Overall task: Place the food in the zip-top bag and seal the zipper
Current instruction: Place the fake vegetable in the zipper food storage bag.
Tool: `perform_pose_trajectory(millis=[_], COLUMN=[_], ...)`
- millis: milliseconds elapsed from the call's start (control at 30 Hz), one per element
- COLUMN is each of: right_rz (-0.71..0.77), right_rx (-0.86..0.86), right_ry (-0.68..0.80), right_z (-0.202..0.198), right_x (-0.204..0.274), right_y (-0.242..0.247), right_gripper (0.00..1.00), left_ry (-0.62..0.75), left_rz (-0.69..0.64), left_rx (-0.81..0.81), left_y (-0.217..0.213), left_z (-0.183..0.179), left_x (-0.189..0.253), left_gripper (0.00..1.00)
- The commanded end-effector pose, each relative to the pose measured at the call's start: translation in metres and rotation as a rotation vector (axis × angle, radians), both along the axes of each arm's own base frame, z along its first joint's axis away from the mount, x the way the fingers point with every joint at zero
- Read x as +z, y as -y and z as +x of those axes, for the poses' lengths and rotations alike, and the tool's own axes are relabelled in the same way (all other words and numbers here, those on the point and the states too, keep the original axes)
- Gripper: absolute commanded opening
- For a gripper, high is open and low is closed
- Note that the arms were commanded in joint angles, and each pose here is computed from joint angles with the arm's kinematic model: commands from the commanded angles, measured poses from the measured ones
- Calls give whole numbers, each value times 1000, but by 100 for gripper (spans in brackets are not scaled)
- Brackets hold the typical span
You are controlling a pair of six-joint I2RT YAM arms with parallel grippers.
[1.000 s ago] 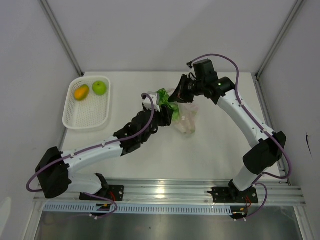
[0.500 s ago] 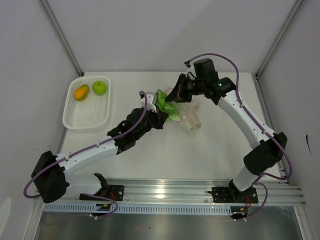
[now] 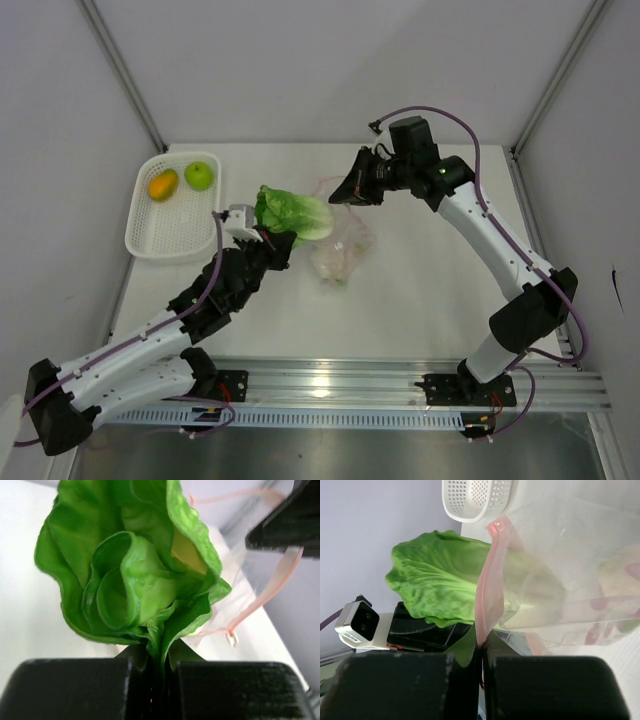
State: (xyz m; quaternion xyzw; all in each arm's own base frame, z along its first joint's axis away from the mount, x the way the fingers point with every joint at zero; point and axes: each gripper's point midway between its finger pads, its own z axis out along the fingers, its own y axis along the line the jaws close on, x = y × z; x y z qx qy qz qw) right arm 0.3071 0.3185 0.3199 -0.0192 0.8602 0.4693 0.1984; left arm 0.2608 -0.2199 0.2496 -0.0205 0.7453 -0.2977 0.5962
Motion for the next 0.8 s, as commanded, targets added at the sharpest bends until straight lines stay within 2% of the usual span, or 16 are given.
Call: perform_pose_trajectory(millis=[0, 167, 400, 467, 500, 533, 567, 633, 767], right_rz=[93, 124, 130, 135, 133, 133, 128, 106, 31], right_rx=[28, 56, 73, 81, 79, 81, 80, 79, 17], right_ry=[82, 67, 85, 77, 72, 69, 70, 67, 98], right_z=[-9, -13, -19, -20, -19, -19, -18, -17, -7], right_x=[39, 41, 48, 46, 44, 43, 41, 34, 23], right_y=[-2, -12, -21, -26, -28, -29, -30, -29, -16], right_gripper=[0, 0, 0, 0, 0, 0, 0, 0, 0], left_ry=[27, 13, -81, -60, -66, 2, 27, 60, 42], left_rz=[-58, -22, 201, 155, 145, 48, 2, -96, -187], left_rx=[119, 22, -75, -133, -168, -203, -290, -347, -456], left_y=[-23, 8, 42, 52, 54, 64, 75, 78, 87], left_z=[2, 9, 19, 10, 4, 2, -10, -22, -41], left_x=[13, 12, 0, 11, 0, 24, 32, 44, 57], left_gripper=[1, 1, 1, 1, 1, 1, 1, 0, 1])
